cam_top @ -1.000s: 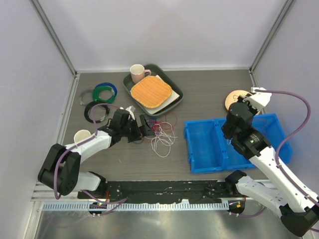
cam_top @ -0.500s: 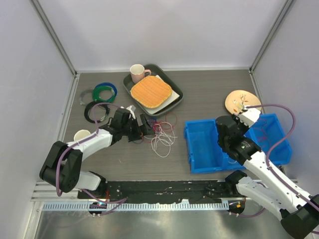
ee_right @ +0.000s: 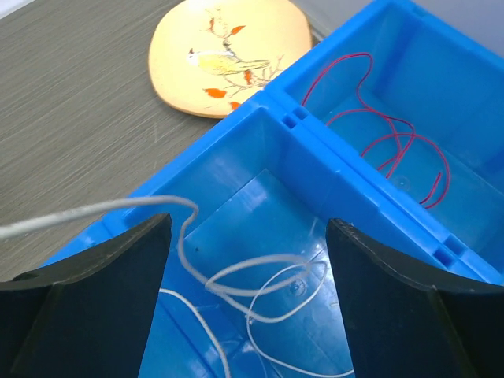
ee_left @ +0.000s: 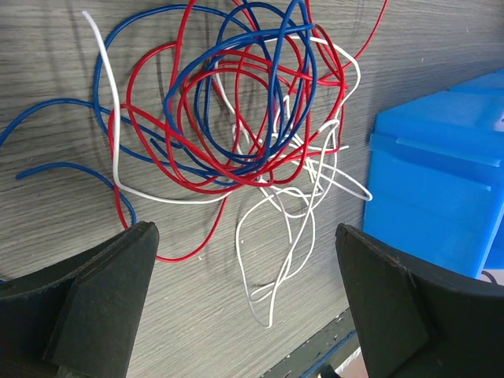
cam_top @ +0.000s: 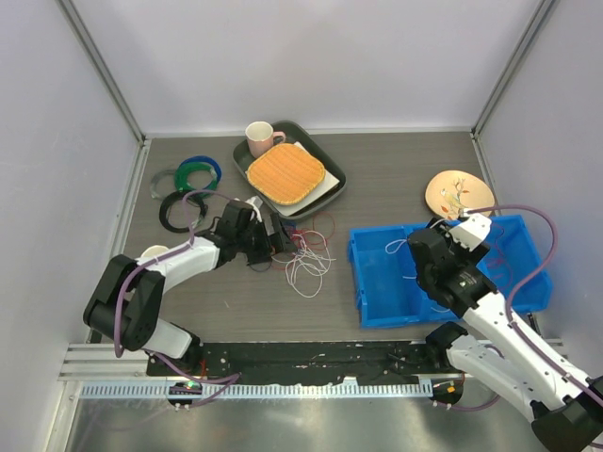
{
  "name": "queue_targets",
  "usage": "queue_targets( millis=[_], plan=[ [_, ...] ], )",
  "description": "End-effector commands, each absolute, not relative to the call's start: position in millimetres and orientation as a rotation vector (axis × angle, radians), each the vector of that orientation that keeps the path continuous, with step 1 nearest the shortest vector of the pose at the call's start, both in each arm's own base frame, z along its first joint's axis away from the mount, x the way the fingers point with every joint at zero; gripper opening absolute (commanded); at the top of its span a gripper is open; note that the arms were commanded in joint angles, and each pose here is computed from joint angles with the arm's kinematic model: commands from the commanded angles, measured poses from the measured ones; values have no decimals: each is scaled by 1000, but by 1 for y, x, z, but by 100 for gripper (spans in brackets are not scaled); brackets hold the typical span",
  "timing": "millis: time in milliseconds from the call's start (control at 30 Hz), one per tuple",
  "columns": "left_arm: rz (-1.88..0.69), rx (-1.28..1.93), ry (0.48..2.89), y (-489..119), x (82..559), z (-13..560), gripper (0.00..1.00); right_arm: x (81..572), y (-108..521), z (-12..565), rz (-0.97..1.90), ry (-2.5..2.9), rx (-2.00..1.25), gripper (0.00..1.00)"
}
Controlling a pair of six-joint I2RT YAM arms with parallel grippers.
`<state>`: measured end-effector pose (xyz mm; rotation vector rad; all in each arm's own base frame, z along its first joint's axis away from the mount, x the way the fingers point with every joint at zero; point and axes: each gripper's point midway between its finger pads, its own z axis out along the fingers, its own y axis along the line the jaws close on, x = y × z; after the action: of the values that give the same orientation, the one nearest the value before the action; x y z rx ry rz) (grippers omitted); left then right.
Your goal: Untangle the cables
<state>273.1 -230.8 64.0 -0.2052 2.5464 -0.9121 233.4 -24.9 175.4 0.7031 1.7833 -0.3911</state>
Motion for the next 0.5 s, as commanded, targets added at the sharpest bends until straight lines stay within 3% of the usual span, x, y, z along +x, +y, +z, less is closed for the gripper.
queue_targets(
  millis=[0, 200, 467],
  plan=[
    [-933, -172, 2503, -240, 284, 79, 100, 243, -10, 194, -248, 1765, 679, 87],
    [-890, -179, 2518, -235, 284, 78, 100, 214, -57, 207, -451, 1631, 885, 83],
    [-900, -163, 2496, -237, 286, 88, 100, 245, -63, 175, -649, 1981, 786, 84]
  ],
)
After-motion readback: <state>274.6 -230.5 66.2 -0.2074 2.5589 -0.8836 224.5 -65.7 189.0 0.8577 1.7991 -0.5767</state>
